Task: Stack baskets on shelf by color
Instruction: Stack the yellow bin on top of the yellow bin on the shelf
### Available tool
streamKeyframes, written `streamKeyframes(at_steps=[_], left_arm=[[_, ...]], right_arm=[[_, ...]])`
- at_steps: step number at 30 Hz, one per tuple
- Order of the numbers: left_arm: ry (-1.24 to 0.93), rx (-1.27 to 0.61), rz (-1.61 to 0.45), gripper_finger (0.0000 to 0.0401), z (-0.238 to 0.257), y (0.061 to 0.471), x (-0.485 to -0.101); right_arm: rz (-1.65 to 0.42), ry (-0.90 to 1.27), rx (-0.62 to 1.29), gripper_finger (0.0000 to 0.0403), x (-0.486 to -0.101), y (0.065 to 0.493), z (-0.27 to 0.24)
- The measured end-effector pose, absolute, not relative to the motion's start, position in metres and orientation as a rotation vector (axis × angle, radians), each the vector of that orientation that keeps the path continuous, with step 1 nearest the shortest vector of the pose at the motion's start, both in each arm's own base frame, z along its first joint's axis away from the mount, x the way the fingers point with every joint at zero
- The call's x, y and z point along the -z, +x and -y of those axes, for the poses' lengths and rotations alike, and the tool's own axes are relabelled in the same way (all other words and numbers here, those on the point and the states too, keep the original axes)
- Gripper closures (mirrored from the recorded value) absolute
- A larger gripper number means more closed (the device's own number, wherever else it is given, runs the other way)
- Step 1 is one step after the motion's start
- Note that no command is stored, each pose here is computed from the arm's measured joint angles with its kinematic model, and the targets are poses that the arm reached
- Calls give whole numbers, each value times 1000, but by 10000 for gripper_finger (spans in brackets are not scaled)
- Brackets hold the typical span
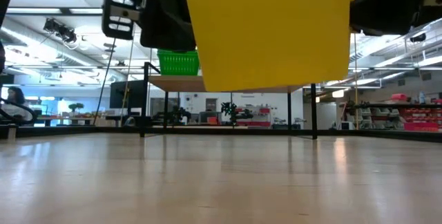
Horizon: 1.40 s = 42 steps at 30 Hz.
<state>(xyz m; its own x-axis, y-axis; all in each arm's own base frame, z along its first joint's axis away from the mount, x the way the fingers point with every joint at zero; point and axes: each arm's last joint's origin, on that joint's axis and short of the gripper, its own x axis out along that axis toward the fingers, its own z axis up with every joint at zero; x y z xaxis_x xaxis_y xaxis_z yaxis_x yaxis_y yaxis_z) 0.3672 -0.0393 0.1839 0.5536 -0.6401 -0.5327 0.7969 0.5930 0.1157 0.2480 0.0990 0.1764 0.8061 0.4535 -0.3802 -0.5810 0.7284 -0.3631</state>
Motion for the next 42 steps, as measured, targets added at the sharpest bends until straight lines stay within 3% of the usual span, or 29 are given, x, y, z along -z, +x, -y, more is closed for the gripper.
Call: streamKeyframes(at_steps=[16, 20, 25, 42], left_arm=[[271, 623, -652, 208, 12, 367, -178], [250, 402, -717, 209, 6, 371, -180], [183, 117, -797, 209, -1, 373, -186], [6, -107, -1059, 239, -3, 354, -171]], right_arm=[[-353, -463, -530, 388, -171, 247, -96], [-362, -445, -529, 388, -171, 247, -96], [-418, -380, -387, 386, -170, 248, -92], [-642, -357, -77, 386, -154, 239, -81]])
